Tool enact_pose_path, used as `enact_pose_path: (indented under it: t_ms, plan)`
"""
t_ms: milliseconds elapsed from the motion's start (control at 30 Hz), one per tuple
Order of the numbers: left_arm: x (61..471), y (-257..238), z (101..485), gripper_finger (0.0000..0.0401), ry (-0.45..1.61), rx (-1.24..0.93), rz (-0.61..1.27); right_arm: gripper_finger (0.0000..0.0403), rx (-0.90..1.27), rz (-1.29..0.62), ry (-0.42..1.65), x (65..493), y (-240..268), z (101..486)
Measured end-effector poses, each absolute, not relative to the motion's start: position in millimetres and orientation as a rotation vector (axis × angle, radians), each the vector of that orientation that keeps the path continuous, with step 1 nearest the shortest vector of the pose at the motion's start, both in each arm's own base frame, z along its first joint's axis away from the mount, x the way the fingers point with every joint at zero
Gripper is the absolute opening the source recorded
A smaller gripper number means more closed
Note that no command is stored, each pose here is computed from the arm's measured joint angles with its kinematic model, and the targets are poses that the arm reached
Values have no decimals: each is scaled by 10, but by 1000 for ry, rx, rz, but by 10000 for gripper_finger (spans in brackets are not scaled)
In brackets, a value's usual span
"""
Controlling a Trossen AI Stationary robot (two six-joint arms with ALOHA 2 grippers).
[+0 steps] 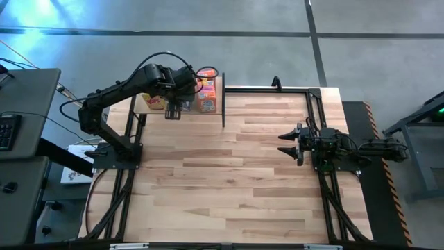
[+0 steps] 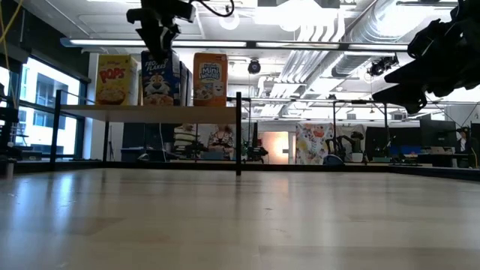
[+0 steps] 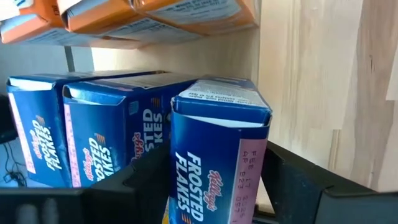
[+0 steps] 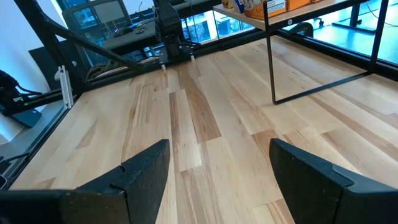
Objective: Stack cereal on shelf
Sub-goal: Put the blue cereal box on the shelf aligned with the other blue cereal boxes
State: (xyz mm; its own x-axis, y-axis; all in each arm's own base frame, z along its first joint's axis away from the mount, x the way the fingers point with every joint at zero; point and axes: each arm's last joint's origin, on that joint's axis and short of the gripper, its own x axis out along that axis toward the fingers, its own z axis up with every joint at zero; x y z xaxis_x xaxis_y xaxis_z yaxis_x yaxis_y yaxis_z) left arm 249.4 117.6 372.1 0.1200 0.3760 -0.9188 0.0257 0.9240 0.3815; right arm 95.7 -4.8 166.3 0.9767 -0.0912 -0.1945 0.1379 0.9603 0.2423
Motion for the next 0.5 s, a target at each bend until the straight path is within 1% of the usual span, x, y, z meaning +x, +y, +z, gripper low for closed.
enact_pose_path:
  t_ms: [233, 500]
  plan:
    - [2496, 1180, 3725, 238, 1432, 341, 273, 268, 258, -116, 183, 957, -48, 1662]
    - [2417, 1158, 3835, 246, 1371, 355, 326, 268, 258, -117, 183, 957, -48, 1664]
